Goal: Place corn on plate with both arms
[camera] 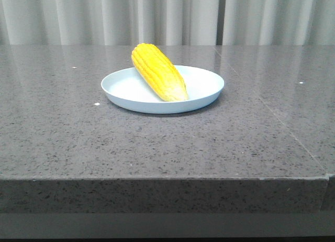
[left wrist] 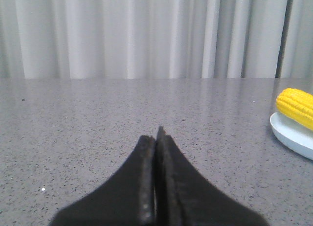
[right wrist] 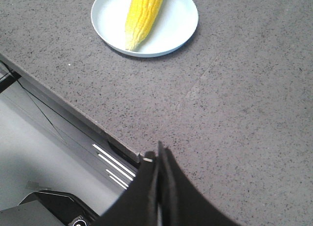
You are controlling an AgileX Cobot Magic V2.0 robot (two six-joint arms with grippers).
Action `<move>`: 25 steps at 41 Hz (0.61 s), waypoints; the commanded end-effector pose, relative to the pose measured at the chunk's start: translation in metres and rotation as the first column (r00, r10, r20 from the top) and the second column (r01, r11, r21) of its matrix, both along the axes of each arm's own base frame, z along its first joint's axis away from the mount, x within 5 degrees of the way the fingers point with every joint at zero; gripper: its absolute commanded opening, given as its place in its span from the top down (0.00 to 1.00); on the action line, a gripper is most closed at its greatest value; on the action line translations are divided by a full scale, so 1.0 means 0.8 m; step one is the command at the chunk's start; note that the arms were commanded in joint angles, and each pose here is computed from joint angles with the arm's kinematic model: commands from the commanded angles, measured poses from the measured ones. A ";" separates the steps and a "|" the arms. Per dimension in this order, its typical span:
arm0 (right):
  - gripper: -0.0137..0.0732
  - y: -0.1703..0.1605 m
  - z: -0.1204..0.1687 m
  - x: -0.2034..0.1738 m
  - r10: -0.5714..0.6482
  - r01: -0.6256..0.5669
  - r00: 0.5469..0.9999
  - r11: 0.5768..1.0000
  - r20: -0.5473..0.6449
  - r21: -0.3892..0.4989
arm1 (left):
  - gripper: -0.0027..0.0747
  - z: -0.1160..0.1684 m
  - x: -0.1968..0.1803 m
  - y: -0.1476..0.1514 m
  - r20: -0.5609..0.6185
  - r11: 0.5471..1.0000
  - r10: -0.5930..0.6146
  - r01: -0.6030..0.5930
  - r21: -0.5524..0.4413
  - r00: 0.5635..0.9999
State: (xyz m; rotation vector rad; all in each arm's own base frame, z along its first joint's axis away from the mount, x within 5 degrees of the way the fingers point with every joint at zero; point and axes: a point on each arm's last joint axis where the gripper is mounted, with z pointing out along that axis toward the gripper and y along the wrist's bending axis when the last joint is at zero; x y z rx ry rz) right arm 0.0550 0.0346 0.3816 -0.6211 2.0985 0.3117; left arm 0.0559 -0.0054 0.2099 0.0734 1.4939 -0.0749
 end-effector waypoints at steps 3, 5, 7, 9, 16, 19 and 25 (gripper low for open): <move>0.92 0.000 0.015 0.003 -0.004 0.002 0.997 1.000 0.081 0.030 | 0.99 0.001 -0.001 0.001 0.079 1.000 0.007 -0.006 -0.020 0.997; 0.92 0.000 0.015 0.003 -0.004 0.002 0.997 1.000 0.081 0.030 | 0.99 0.001 -0.001 0.001 0.081 1.000 0.007 -0.006 -0.020 0.997; 0.92 0.000 0.015 0.003 -0.004 0.002 0.997 1.000 0.081 0.030 | 0.99 0.001 -0.001 0.001 0.081 1.000 0.007 -0.006 -0.020 0.997; 0.92 0.000 0.015 0.003 -0.004 0.002 0.997 1.000 0.081 0.030 | 0.99 0.001 -0.001 0.001 0.079 1.000 0.007 -0.006 -0.020 0.997; 0.92 0.000 0.015 0.003 -0.004 0.002 0.997 1.000 0.081 0.030 | 0.99 0.001 -0.001 0.001 0.077 1.000 0.007 -0.005 -0.020 0.997; 0.92 0.000 0.015 0.003 -0.004 0.002 0.997 1.000 0.081 0.030 | 0.99 0.001 -0.001 0.001 0.077 1.000 0.010 -0.008 -0.020 0.997; 0.92 0.000 0.015 0.003 -0.004 0.002 0.997 1.000 0.081 0.030 | 0.99 0.001 -0.001 0.002 0.077 1.000 0.023 -0.022 -0.020 0.997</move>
